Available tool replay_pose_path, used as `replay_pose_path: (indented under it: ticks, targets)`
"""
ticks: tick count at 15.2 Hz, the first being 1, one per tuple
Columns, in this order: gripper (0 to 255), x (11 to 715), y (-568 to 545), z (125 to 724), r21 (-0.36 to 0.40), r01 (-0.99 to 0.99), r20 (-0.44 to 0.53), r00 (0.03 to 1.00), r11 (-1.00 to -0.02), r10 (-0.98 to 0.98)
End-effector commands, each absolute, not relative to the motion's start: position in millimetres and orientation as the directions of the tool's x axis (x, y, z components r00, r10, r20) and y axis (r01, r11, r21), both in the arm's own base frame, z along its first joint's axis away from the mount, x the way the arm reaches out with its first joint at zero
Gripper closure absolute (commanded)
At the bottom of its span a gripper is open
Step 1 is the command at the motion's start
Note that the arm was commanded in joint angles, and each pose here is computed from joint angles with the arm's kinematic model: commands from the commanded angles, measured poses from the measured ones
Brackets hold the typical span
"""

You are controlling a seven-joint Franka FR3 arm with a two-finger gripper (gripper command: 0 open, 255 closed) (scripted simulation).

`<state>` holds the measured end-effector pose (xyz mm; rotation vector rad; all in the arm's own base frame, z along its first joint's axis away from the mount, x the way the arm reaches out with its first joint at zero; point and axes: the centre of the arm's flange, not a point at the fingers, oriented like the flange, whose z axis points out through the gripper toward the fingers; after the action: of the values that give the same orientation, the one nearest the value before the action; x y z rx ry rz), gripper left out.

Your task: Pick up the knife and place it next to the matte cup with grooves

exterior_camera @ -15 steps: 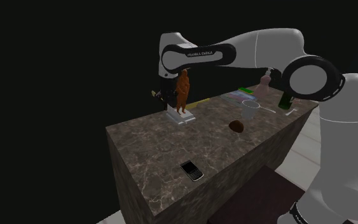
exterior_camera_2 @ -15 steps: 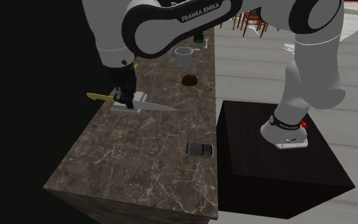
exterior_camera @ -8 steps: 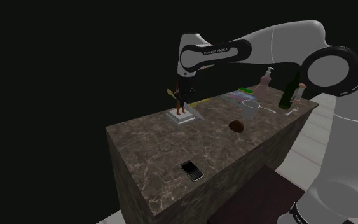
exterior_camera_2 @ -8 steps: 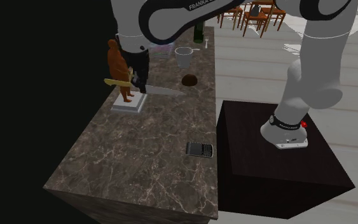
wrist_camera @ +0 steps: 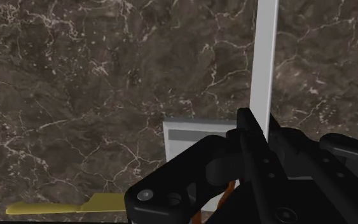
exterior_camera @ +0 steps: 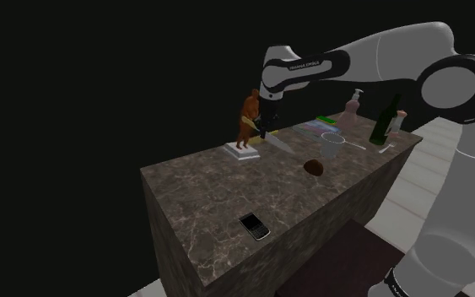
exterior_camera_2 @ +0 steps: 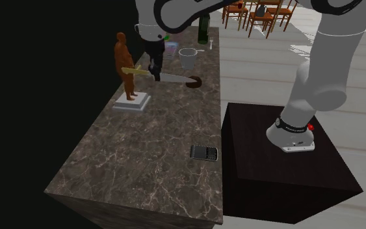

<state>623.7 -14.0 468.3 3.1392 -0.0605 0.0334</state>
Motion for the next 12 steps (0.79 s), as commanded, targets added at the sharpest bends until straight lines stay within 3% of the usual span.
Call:
replay_pose_path:
  ticks: [1,12]
  targets:
    - [255,616,-39,467,0.001,-0.038,0.021,0.999,-0.999,-0.038]
    - [255,583,-181,467,0.001,-0.038,0.021,0.999,-0.999,-0.038]
